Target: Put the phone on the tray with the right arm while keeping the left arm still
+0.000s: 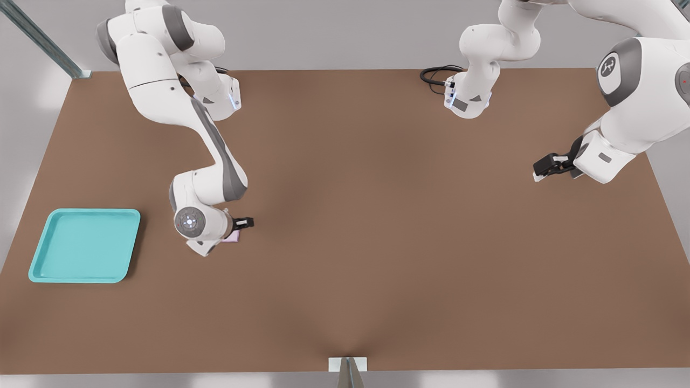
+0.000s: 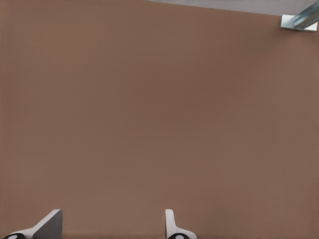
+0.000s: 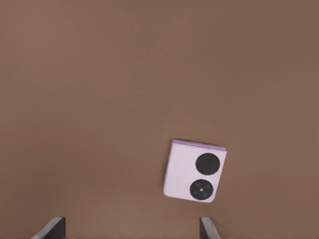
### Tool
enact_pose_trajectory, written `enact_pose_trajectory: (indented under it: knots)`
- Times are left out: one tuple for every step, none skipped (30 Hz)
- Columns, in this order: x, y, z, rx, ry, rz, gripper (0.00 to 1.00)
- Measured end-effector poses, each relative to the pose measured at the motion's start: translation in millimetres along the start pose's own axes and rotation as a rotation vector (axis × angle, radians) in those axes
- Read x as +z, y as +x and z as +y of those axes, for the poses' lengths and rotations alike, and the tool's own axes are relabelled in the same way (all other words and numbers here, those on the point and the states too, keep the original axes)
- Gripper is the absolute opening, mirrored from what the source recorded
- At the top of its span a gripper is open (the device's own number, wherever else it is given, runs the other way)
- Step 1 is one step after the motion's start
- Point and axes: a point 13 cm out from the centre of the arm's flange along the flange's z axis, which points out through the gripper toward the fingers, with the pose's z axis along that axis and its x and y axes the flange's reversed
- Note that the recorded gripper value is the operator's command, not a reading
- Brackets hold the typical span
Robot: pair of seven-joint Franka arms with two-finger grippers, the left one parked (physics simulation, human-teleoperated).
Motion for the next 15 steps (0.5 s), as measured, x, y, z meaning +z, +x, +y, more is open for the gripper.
enact_pose_trajectory:
  knots:
    - [12.0, -0.5, -3.2, 0.016, -0.004, -0.011, 1.00]
    - [18.4, -4.4, -11.0, 0.040, -0.010, -0.029, 1.00]
    - [22.6, -9.3, -17.7, 0.065, -0.019, -0.047, 1.00]
    - [25.2, -14.1, -19.8, 0.086, -0.033, -0.063, 1.00]
    - [27.2, -18.5, -20.9, 0.106, -0.044, -0.078, 1.00]
    - [29.7, -22.3, -21.8, 0.123, -0.054, -0.088, 1.00]
    - [31.7, -25.6, -22.5, 0.139, -0.061, -0.098, 1.00]
    - [33.5, -28.3, -23.0, 0.153, -0.067, -0.106, 1.00]
    - [38.1, -27.9, -23.3, 0.166, -0.071, -0.108, 1.00]
    - [44.0, -25.1, -25.6, 0.180, -0.073, -0.107, 1.00]
    - [48.0, -23.7, -30.1, 0.198, -0.078, -0.109, 1.00]
    - [52.8, -21.2, -34.7, 0.216, -0.091, -0.108, 1.00]
    - [60.2, -16.1, -40.6, 0.237, -0.120, -0.101, 1.00]
    - [64.8, -13.1, -45.2, 0.253, -0.143, -0.101, 1.00]
    - [66.1, -12.9, -46.1, 0.259, -0.154, -0.108, 1.00]
